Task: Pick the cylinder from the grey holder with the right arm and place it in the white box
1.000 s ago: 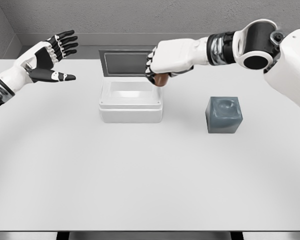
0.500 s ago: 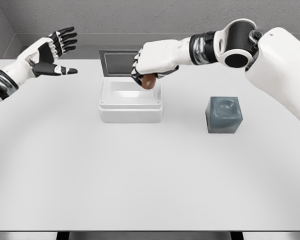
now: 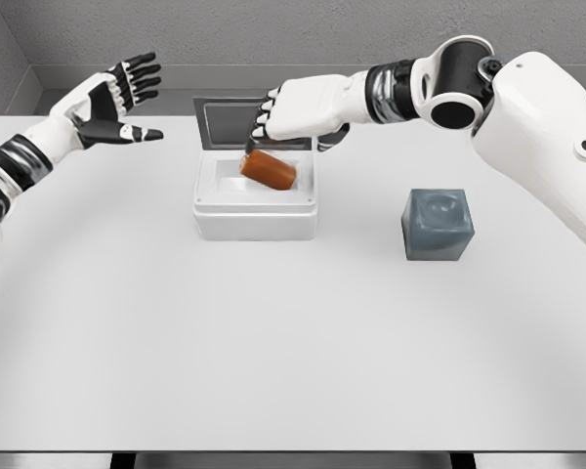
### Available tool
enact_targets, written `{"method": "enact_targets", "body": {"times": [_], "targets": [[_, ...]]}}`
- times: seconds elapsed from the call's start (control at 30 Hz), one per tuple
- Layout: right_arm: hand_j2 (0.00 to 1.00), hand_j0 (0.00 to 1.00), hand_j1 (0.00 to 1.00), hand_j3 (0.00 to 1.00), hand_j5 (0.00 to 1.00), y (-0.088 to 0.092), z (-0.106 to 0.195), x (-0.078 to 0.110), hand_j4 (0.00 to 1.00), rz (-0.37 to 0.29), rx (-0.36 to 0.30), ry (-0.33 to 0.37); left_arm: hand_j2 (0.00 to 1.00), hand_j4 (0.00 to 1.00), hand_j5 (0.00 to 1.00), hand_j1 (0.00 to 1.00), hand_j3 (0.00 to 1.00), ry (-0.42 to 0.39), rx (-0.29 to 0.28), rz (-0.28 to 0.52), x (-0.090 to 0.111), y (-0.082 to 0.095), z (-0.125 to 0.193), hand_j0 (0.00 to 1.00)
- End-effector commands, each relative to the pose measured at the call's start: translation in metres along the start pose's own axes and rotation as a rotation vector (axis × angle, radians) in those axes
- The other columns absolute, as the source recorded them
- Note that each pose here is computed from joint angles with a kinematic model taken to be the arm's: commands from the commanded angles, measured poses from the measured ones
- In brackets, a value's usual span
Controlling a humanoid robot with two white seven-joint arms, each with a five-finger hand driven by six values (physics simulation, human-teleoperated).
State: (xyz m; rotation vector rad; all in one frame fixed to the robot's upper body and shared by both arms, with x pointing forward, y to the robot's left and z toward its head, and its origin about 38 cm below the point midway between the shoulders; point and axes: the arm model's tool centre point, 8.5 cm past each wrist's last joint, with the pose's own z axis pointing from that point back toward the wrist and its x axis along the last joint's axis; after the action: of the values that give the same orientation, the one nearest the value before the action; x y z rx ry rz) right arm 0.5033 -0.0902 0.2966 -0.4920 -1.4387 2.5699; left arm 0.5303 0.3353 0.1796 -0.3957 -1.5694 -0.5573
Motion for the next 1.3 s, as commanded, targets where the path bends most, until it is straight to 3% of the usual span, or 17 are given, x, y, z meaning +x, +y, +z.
{"method": "enact_targets", "body": {"times": [0.0,0.1,0.2,0.3,0.37,0.4,0.5,0.6,0.67,0.77,0.87,0.93,1.03,1.27], "targets": [[0.99,0.99,0.99,0.99,0.99,-0.001,0.001,-0.001,0.99,-0.004,-0.007,0.003,1.00,1.00,1.00,1.00,1.00,0.003,0.003,0.010,-0.003,-0.001,0.000,1.00],[0.99,0.99,0.99,0.99,0.99,-0.007,0.007,0.005,0.99,0.020,-0.022,-0.010,1.00,1.00,1.00,1.00,1.00,0.003,0.001,0.011,-0.003,-0.001,-0.001,1.00],[0.99,0.99,0.99,0.99,0.99,-0.015,0.048,0.007,0.99,0.082,-0.062,0.021,1.00,1.00,1.00,1.00,1.00,-0.007,-0.009,0.014,0.000,-0.006,-0.008,1.00],[0.99,0.99,0.99,0.99,0.99,-0.001,0.089,0.004,0.99,0.083,-0.064,0.068,1.00,1.00,1.00,1.00,1.00,-0.009,-0.022,0.021,-0.001,-0.012,-0.016,1.00],[0.99,0.99,0.99,0.99,0.99,-0.001,0.117,0.007,0.99,0.076,-0.087,0.074,1.00,1.00,1.00,1.00,1.00,-0.014,-0.028,0.026,0.000,-0.016,-0.020,1.00],[0.99,0.99,0.99,0.99,0.99,0.005,0.137,0.004,0.99,0.049,-0.092,0.093,1.00,1.00,1.00,1.00,1.00,-0.010,-0.033,0.026,-0.002,-0.018,-0.021,1.00],[1.00,1.00,1.00,1.00,1.00,0.033,0.203,-0.010,1.00,-0.136,-0.197,0.165,1.00,1.00,1.00,1.00,1.00,-0.019,-0.045,0.032,-0.001,-0.024,-0.027,1.00],[1.00,1.00,1.00,1.00,1.00,0.056,0.272,-0.011,1.00,-0.321,-0.414,0.231,1.00,1.00,1.00,1.00,1.00,-0.030,-0.061,0.041,0.000,-0.033,-0.035,1.00],[1.00,1.00,1.00,1.00,1.00,0.077,0.301,-0.004,1.00,-0.414,-0.531,0.264,1.00,1.00,1.00,1.00,1.00,-0.031,-0.066,0.039,0.000,-0.036,-0.037,1.00],[1.00,1.00,1.00,1.00,1.00,0.112,0.289,0.011,1.00,-0.592,-0.655,0.192,1.00,1.00,1.00,1.00,1.00,-0.036,-0.071,0.039,0.002,-0.038,-0.040,1.00],[1.00,1.00,1.00,1.00,1.00,0.147,0.284,0.025,1.00,-0.692,-0.795,0.222,1.00,1.00,1.00,1.00,1.00,-0.038,-0.079,0.040,0.001,-0.042,-0.044,1.00],[1.00,1.00,1.00,1.00,1.00,0.167,0.276,0.036,1.00,-0.747,-0.782,0.221,1.00,1.00,1.00,1.00,1.00,-0.040,-0.082,0.042,0.001,-0.044,-0.045,1.00],[1.00,1.00,1.00,1.00,1.00,0.187,0.247,0.052,1.00,-0.831,-0.828,0.189,1.00,1.00,1.00,1.00,1.00,-0.039,-0.085,0.042,0.000,-0.046,-0.046,1.00],[1.00,1.00,1.00,1.00,1.00,0.190,0.244,0.055,1.00,-0.841,-0.821,0.187,1.00,1.00,1.00,1.00,1.00,-0.057,-0.114,0.037,0.001,-0.057,-0.047,1.00]]}}
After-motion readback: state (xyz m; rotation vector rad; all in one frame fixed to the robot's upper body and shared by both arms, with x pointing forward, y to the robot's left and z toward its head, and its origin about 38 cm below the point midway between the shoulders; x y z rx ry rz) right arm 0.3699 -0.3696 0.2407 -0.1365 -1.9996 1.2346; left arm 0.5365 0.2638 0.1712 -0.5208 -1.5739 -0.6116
